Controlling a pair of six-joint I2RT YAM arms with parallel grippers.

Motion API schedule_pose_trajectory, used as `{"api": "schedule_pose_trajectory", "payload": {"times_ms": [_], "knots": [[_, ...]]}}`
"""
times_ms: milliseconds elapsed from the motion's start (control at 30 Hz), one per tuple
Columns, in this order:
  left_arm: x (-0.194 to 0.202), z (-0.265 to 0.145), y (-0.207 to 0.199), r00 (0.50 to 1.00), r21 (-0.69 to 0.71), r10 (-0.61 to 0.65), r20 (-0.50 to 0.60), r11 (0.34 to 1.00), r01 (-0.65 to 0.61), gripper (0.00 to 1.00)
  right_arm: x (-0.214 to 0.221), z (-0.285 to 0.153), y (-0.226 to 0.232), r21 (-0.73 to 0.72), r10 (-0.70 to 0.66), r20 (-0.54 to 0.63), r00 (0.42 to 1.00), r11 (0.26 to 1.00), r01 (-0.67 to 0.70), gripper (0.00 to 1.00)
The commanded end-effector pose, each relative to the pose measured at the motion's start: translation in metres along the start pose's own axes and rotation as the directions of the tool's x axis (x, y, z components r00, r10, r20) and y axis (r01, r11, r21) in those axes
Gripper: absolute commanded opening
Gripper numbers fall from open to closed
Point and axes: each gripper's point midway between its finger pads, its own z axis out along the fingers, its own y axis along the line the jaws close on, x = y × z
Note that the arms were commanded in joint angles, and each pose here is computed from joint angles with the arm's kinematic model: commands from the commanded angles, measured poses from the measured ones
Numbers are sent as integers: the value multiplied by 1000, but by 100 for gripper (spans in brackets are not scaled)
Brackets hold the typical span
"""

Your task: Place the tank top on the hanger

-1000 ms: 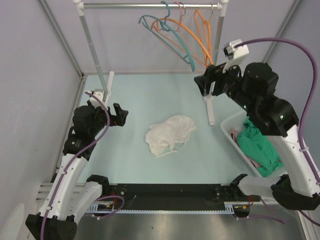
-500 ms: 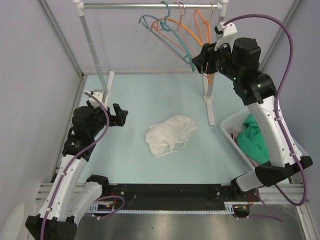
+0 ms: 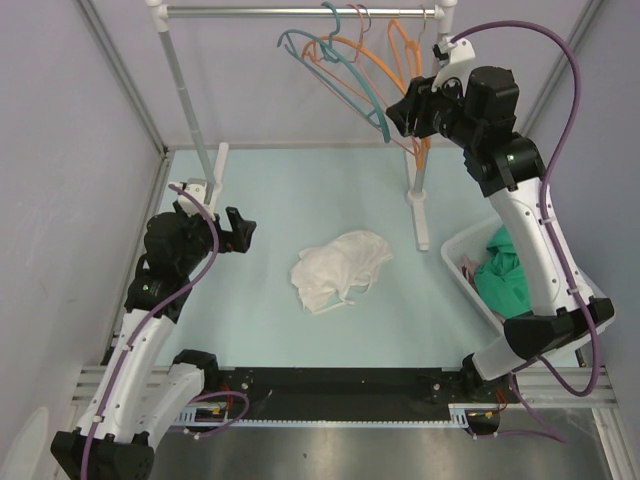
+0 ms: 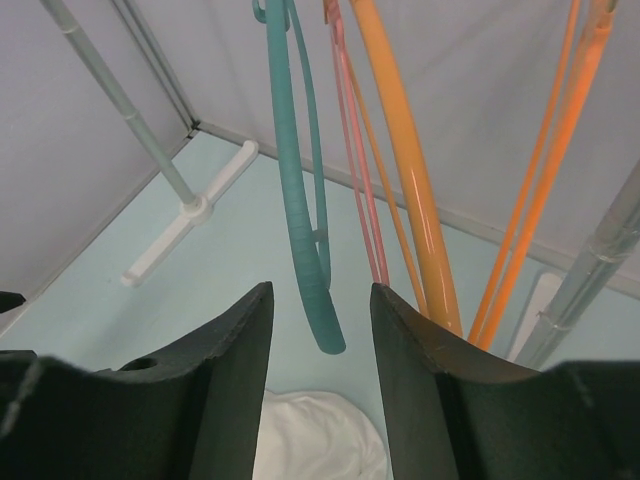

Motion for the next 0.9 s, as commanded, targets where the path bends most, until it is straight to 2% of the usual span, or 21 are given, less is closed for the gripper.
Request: {"api": "schedule_pose_trajectory", "payload": {"times_ms": [0,767,867], "knots": [[-2,1,-3,1000,19,13,11,1000,-13,99,-23,-1,0,-4,-34,70,997,999,35,50],[-1,2,-6,1000,32,9,6,999,-10,99,-1,41,-28,96,-72,35,997,993,68,51],[-1,2,-6,1000,34,9,6,999,-10,99,1,46,-24,105,-131,29,991,986,128,53]]}}
